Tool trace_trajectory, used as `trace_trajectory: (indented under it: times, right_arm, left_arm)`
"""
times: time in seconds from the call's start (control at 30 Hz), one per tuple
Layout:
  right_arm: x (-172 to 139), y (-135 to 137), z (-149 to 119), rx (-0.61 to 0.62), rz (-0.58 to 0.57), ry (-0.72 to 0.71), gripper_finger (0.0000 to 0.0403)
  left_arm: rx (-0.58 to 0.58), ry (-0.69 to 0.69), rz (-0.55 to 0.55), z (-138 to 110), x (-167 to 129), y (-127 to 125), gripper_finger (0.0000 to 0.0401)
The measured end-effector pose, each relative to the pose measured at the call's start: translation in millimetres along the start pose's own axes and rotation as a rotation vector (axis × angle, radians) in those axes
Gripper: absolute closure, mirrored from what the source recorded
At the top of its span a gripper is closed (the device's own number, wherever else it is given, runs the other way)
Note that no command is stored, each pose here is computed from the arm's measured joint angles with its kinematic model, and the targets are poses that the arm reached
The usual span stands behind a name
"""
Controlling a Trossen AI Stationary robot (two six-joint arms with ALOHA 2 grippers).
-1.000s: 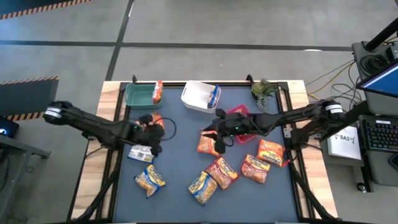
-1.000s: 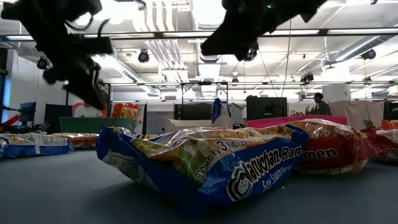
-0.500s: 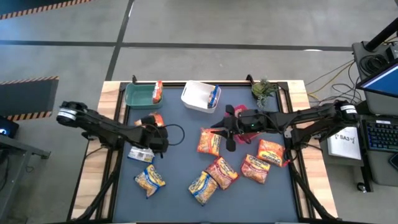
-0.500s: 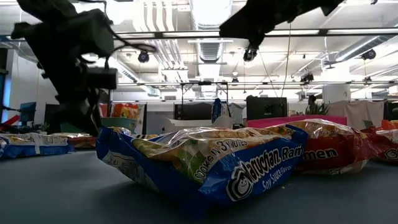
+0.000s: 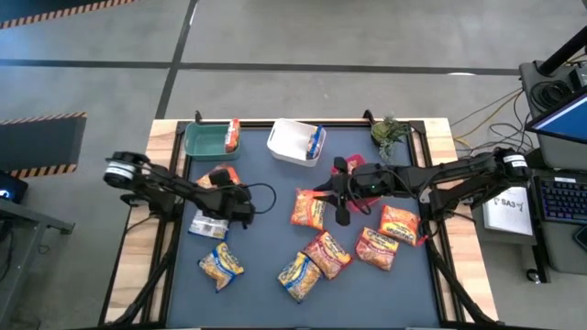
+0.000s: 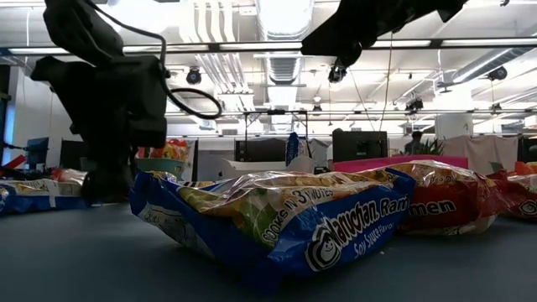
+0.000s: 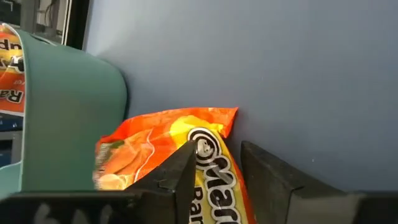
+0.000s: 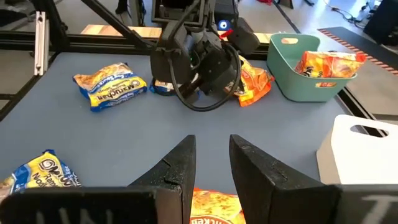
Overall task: Sort Maruchan noodles
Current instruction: Put the orange noodle pack into the green bin
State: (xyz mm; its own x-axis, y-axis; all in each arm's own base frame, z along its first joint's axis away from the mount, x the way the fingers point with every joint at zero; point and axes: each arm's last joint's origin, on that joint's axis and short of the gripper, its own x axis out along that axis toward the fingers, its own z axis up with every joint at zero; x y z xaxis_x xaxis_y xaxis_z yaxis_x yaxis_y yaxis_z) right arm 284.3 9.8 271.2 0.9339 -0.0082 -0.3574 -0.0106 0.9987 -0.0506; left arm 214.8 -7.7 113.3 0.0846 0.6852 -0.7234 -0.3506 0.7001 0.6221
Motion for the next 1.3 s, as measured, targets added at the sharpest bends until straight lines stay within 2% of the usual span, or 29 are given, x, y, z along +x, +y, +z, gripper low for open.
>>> trace_trajectory:
  times: [0.27, 0.43, 0.53, 0.73, 0.93, 1.13, 1.3]
  right_arm:
    - [0, 0, 0, -0.001, 0.000, 0.002, 0.0317]
    - [0, 0, 0, -0.001, 0.000, 0.005, 0.0317]
    - [0, 0, -2, 0.000, 0.001, 0.017, 0.0317]
    - [0, 0, -2, 0.008, 0.001, 0.024, 0.0317]
    - [0, 0, -2, 0.010, 0.001, 0.024, 0.0317]
    - [0, 0, -2, 0.010, 0.000, 0.024, 0.0317]
    - [0, 0, -3, 0.010, 0.000, 0.024, 0.0317]
  left_arm:
    - [-0.057, -0.005, -0.017, 5, -4, 0, 0.0393]
    - [-0.074, -0.076, -0.059, 19, -21, 2, 0.0399]
    - [-0.084, -0.171, -0.107, 30, -40, 5, 0.0400]
    - [-0.125, -0.484, -0.224, 35, -82, 13, 0.0401]
    - [-0.270, -0.740, -0.264, 25, -110, 42, 0.0401]
    - [-0.376, -0.818, -0.323, 12, -119, 65, 0.0401]
    - [-0.353, -0.789, -0.487, 5, -112, 56, 0.0401]
